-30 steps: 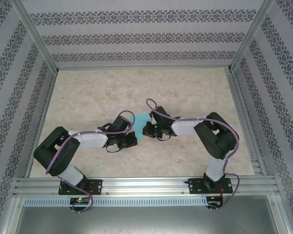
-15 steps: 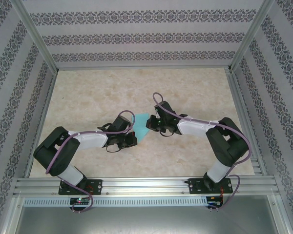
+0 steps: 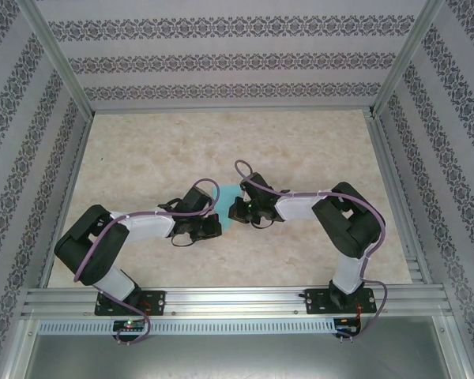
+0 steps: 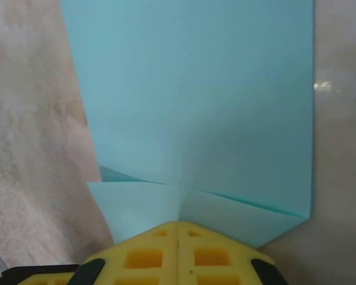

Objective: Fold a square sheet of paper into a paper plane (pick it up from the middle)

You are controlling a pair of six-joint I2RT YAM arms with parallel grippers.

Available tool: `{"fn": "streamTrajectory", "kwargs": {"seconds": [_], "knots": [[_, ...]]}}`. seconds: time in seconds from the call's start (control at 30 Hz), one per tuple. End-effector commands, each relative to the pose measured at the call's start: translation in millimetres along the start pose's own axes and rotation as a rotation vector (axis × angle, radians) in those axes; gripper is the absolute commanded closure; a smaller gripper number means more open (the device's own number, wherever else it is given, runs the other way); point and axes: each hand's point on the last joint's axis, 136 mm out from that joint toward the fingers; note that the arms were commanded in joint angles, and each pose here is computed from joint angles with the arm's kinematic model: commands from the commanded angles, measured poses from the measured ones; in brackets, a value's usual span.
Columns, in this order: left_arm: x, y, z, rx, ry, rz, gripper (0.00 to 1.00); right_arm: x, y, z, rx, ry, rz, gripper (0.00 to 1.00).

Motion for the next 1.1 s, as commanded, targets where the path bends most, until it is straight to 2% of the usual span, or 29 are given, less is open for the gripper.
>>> {"fn": "streamTrajectory", "kwargs": {"seconds": [0.0,0.23,0.53,0.7,1.07], "knots": [[21.4,6.1,0.1,-0.037,0.087,0.041,1.00,4.9,-15.4,7.6,0.057,0.021,0.015,1.00],[-17.8,-28.1,-15.6,0.049,-0.051,0.116,0.92,9.0,-29.5,11.3,0.095,0.034,0.026,1.00],[-21.1,-22.5,12.0,0.048,-0.009,0.088,0.91,10.9,-31.8,14.4,0.096,0.044,0.034,1.00],[-8.2,-3.7,18.1,-0.010,0.018,0.074,0.91,11.3,-37.6,15.6,0.114,0.045,0.038,1.00],[52.7,26.2,12.0,-0.028,0.131,0.026,0.92,9.3,-61.8,15.0,0.215,0.028,0.051,1.00]]}}
Point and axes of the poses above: each hand's point on the last joint's axis, 136 mm out from that joint toward the fingers, its own z axis out along the fingers, its own y axis along the line the jaws close on, x = y × z, and after that the axes turned 13 degrees about z, right-handed
